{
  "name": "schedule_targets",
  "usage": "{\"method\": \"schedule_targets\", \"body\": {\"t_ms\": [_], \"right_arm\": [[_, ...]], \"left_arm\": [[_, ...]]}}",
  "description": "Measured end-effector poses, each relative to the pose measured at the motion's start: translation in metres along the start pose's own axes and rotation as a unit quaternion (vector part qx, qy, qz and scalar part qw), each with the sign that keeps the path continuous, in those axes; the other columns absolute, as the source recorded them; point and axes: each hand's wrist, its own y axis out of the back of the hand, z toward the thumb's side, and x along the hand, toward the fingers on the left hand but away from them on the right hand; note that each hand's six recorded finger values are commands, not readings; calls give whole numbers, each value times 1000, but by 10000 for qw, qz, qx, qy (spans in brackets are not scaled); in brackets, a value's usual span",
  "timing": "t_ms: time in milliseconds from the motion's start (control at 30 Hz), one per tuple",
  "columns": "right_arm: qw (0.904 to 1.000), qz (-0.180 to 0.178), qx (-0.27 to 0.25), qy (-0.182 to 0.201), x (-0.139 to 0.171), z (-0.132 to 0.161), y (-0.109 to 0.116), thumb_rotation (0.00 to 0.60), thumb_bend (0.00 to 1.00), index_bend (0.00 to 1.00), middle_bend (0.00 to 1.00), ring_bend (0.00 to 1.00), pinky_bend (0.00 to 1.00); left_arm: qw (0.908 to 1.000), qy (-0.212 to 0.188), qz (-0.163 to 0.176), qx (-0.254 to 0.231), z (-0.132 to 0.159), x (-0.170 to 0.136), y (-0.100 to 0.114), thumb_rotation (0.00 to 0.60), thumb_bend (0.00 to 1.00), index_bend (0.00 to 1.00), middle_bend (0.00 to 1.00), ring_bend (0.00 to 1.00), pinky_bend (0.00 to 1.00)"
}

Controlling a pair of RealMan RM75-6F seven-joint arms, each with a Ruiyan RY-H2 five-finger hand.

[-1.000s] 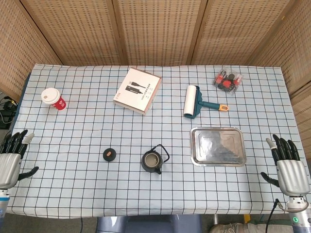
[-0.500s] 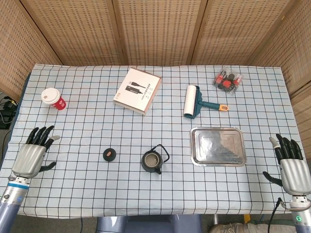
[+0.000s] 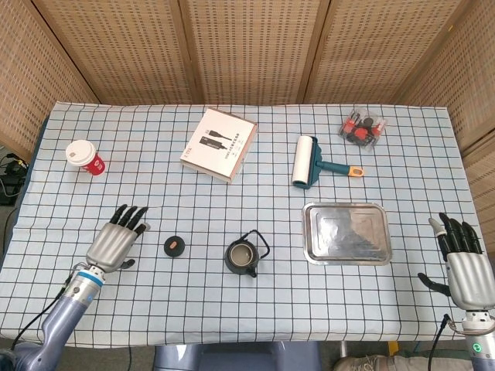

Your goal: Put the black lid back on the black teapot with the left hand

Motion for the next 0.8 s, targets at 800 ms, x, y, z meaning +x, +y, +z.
{"method": "schedule_targets", "body": {"t_ms": [800], "right_arm": [[9997,80,-209,-98,-4,-9,-1,600,40,0,0,0,0]], "left_arm": [[9984,-228,-498,109,57,55,-19,600,195,266,0,0,0]]}}
